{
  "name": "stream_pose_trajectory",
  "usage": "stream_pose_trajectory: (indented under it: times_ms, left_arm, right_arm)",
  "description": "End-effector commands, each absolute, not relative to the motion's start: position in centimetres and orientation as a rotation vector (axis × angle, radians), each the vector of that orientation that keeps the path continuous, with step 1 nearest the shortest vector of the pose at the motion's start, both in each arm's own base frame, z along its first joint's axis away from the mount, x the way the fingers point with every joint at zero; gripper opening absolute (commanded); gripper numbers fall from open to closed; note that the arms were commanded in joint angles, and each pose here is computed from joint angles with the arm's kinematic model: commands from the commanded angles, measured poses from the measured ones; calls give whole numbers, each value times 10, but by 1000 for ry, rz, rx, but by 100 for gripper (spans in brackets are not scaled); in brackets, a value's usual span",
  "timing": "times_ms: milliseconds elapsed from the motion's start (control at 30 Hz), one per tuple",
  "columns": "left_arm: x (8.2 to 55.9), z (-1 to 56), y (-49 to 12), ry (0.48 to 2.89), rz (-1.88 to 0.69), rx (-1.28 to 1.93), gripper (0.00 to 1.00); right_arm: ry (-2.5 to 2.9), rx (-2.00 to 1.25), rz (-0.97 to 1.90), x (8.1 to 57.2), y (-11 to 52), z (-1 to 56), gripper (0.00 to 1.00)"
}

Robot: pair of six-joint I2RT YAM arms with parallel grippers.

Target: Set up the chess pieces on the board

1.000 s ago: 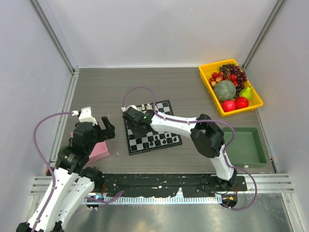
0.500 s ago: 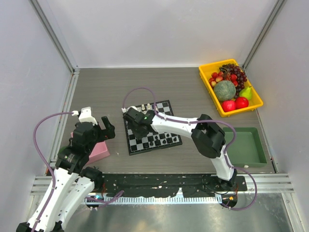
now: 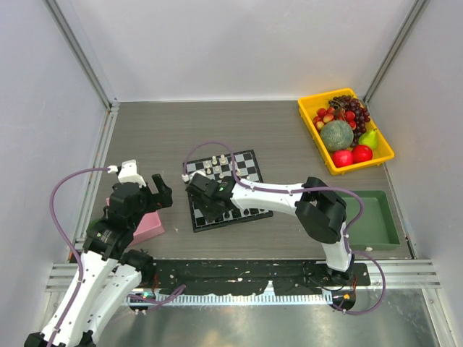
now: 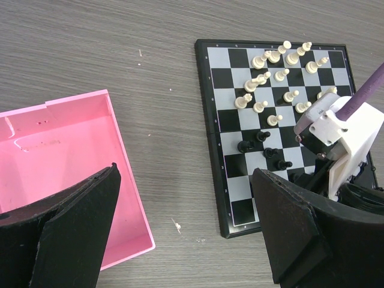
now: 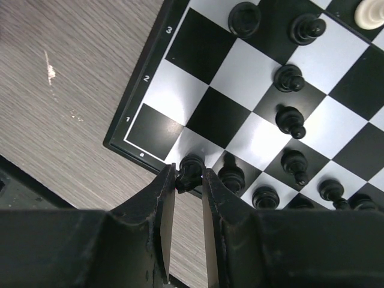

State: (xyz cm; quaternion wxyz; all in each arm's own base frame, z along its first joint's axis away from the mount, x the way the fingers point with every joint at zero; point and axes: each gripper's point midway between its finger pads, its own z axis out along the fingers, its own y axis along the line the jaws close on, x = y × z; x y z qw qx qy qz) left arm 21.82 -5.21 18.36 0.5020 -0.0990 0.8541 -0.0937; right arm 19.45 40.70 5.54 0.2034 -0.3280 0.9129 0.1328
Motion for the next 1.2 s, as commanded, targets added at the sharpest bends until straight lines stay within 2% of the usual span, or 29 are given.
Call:
stream_pose_trajectory:
  times_ms: [0,200,433,1167]
  left_arm:
    - [222,194,-50,2031,-216,-235,99]
    - [222,194,-50,2028,-218,-237,99]
    - [222,193,-51,2034,-218,-234,99]
    - [221,188,-51,2041,-218,-238,99]
  right_arm:
    - [2489,-868,474,195,421,81,8]
    - [2493,-867,481,195,423,79,8]
    - [2499,-863,467,195,420,77,14]
    - [2532,-883,427,193,419,63,21]
